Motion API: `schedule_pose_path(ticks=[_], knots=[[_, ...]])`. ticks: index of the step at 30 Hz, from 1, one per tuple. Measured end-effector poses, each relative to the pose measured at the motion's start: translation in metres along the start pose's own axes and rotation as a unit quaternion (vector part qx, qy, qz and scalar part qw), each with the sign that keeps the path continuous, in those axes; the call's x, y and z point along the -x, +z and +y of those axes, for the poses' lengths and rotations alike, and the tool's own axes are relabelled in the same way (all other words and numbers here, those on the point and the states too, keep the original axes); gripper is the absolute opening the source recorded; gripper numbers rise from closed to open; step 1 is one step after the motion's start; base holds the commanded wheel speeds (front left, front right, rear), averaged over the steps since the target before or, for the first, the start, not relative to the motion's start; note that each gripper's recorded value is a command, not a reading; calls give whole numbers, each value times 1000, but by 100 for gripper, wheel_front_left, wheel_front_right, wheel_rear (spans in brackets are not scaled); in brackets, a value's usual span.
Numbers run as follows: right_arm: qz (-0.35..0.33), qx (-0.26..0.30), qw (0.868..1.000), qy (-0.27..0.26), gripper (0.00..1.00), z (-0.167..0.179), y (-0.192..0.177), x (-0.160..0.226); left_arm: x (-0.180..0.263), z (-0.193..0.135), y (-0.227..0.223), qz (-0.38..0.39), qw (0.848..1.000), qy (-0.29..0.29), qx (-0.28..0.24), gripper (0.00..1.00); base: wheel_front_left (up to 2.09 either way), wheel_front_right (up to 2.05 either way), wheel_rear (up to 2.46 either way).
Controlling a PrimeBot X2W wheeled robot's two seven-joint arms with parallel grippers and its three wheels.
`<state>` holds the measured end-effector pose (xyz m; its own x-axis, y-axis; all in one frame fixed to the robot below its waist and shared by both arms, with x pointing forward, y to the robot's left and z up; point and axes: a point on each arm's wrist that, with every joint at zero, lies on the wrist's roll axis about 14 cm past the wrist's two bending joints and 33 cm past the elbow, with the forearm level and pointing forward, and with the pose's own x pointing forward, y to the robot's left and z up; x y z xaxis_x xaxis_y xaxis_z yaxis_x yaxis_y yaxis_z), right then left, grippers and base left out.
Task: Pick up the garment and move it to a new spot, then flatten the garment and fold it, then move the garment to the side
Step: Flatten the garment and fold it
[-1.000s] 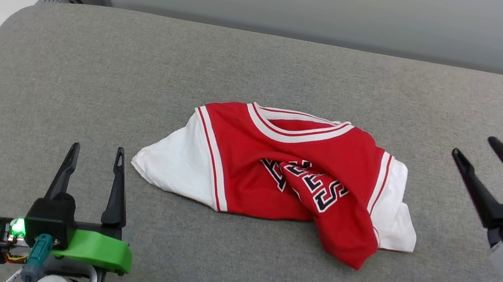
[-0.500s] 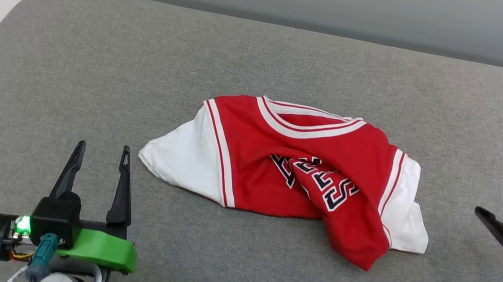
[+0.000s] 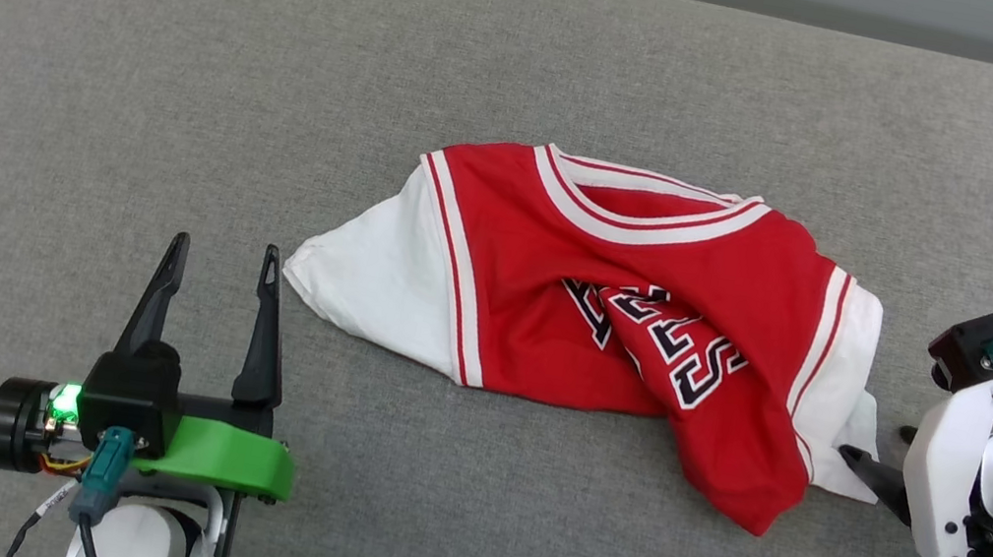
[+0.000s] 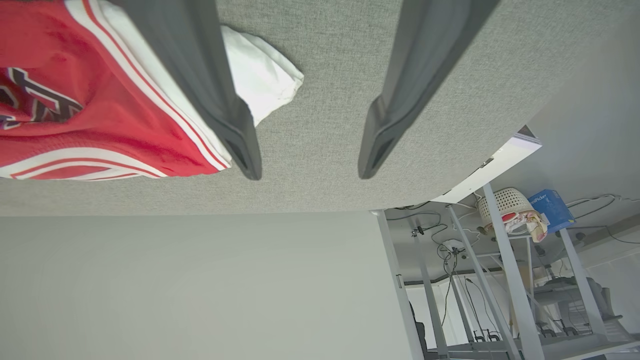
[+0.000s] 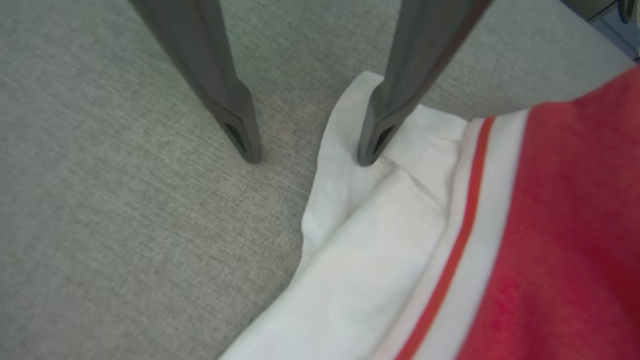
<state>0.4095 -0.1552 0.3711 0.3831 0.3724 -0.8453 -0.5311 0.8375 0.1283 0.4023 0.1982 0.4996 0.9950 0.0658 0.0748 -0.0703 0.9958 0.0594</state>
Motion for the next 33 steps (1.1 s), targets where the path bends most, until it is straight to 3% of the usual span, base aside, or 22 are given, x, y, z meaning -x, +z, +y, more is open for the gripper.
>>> schedule_pose_path(ticks=[4,5,6,13,21,27,33], knots=[[22,1,1000,7,100,1,-11,-13,-1,4,-5,7,1000,7,-3,100,0,0,0],[19,3,1000,9,33,3,-11,-14,-1,5,-5,8,1000,10,-4,100,0,0,0],[12,5,1000,11,0,4,-9,-15,0,6,-6,9,1000,12,-5,100,0,0,0],[-102,7,995,11,0,9,23,3,0,4,3,-4,1000,10,-3,100,0,0,0],[-243,-12,967,-76,0,-49,62,79,5,-8,11,-15,1000,-8,4,100,0,0,0],[-263,-101,952,-117,0,-82,24,104,4,-16,14,-19,1000,-18,8,100,0,0,0],[-211,-194,942,-172,0,-116,-47,99,3,-16,9,-12,1000,-19,7,100,0,0,0]])
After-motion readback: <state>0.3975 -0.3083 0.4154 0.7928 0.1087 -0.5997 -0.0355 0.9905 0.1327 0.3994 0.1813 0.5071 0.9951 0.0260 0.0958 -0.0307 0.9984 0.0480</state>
